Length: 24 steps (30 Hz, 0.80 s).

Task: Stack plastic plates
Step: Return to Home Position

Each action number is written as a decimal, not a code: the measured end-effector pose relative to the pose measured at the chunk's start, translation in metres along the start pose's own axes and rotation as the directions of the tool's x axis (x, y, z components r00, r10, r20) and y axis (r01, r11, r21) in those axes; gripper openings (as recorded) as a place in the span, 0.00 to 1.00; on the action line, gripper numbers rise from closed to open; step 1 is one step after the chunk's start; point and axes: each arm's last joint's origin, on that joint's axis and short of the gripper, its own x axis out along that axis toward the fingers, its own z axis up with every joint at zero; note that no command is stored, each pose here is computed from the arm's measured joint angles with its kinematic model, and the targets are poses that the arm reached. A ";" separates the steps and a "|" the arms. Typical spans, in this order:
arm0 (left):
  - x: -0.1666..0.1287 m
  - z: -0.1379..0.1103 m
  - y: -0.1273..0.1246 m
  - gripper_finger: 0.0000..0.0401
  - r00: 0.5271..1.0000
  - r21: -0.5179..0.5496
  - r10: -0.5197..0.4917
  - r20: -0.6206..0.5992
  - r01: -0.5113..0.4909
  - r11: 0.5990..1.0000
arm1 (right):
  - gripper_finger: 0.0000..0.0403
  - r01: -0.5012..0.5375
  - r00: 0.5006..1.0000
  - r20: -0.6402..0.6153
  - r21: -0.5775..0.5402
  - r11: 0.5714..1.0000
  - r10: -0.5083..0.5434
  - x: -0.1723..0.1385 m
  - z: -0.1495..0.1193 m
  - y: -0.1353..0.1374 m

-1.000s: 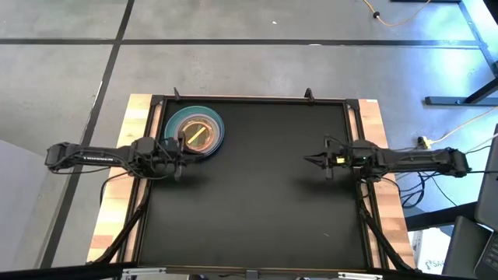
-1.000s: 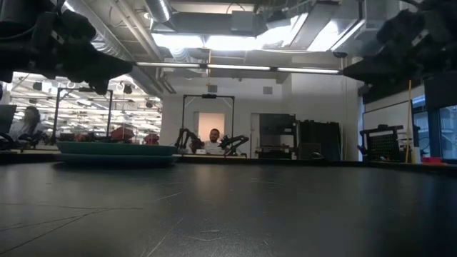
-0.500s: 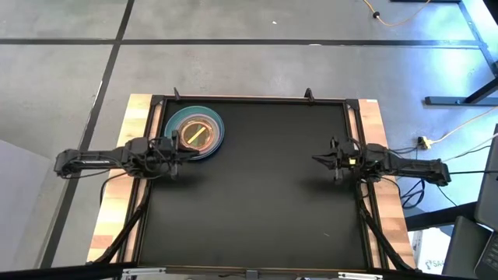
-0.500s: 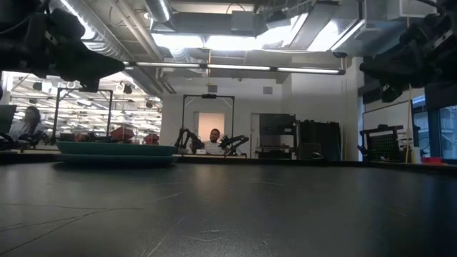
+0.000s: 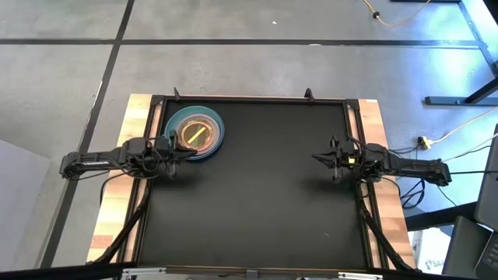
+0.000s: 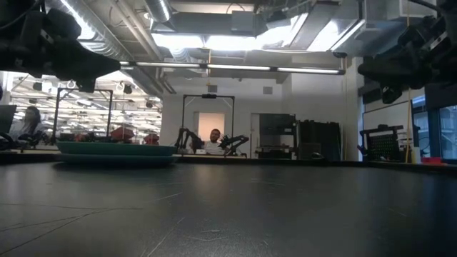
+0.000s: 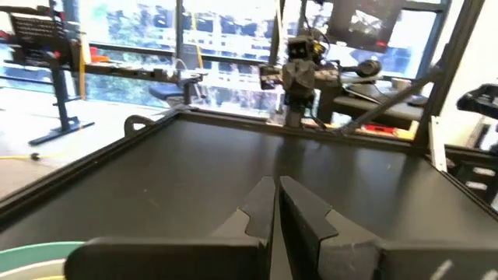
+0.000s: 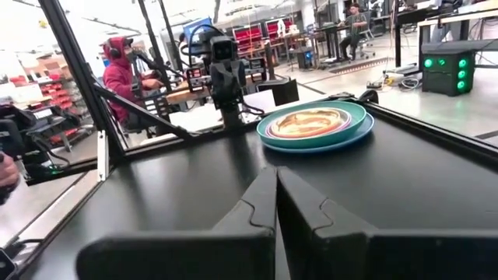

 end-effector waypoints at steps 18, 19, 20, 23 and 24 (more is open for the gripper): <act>0.001 -0.001 0.000 0.04 1.000 -0.053 0.013 0.008 -0.012 0.999 | 0.02 -0.011 1.000 -0.006 0.023 1.000 0.012 0.000 -0.001 0.000; 0.001 -0.001 0.000 0.04 1.000 -0.053 0.013 0.008 -0.012 0.999 | 0.02 -0.011 1.000 -0.007 0.022 1.000 0.012 0.000 -0.001 0.000; 0.001 -0.001 0.000 0.04 1.000 -0.053 0.013 0.008 -0.013 0.999 | 0.02 -0.011 1.000 -0.007 0.022 1.000 0.012 0.000 -0.001 0.000; 0.001 -0.001 0.000 0.04 1.000 -0.053 0.013 0.008 -0.013 0.999 | 0.02 -0.012 1.000 -0.007 0.022 1.000 0.012 0.000 -0.001 0.000; 0.001 -0.001 0.000 0.04 1.000 -0.053 0.013 0.008 -0.012 0.999 | 0.02 -0.011 1.000 -0.007 0.022 1.000 0.011 0.000 -0.001 0.000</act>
